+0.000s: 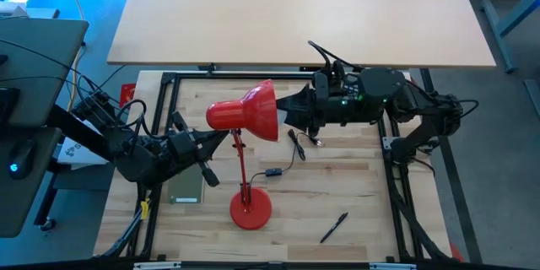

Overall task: Screw lightbulb
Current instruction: Insert the white lightbulb into the red lamp

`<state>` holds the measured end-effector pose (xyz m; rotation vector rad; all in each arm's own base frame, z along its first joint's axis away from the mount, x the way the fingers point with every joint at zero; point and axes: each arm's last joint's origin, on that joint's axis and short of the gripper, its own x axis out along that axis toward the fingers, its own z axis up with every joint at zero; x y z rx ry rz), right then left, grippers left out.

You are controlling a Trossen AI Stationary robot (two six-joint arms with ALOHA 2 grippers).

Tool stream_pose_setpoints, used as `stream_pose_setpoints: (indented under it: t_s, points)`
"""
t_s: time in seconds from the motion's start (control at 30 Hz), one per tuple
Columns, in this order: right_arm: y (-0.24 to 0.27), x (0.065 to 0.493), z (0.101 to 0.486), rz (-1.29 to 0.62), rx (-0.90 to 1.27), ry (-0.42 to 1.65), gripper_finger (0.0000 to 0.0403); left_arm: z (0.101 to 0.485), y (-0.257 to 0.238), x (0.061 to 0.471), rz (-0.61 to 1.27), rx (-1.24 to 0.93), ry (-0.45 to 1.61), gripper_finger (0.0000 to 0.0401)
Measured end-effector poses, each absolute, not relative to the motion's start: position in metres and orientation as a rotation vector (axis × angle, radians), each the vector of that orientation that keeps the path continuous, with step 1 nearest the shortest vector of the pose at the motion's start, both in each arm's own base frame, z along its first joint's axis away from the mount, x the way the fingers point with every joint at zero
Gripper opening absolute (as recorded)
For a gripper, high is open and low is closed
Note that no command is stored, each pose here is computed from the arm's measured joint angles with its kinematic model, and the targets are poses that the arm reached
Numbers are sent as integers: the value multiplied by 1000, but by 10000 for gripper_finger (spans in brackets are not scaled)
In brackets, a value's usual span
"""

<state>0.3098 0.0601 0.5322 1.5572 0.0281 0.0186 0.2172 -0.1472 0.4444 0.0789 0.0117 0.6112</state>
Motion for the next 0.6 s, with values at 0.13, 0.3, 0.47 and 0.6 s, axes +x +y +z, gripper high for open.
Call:
stream_pose_setpoints:
  t_s: [0.13, 0.3, 0.47, 0.6]
  points:
    - [60, 310, 532, 14, 1622, 32, 233, 444, -147, 217, 613, 78, 11, 0]
    - [60, 310, 532, 18, 1585, 38, 259, 444, -147, 218, 612, 56, 4, 0]
    - [61, 311, 532, 54, 1558, 55, 279, 444, -147, 218, 614, 39, -1, 0]
    - [58, 310, 532, 34, 1552, 51, 286, 444, -146, 218, 613, 38, -1, 0]
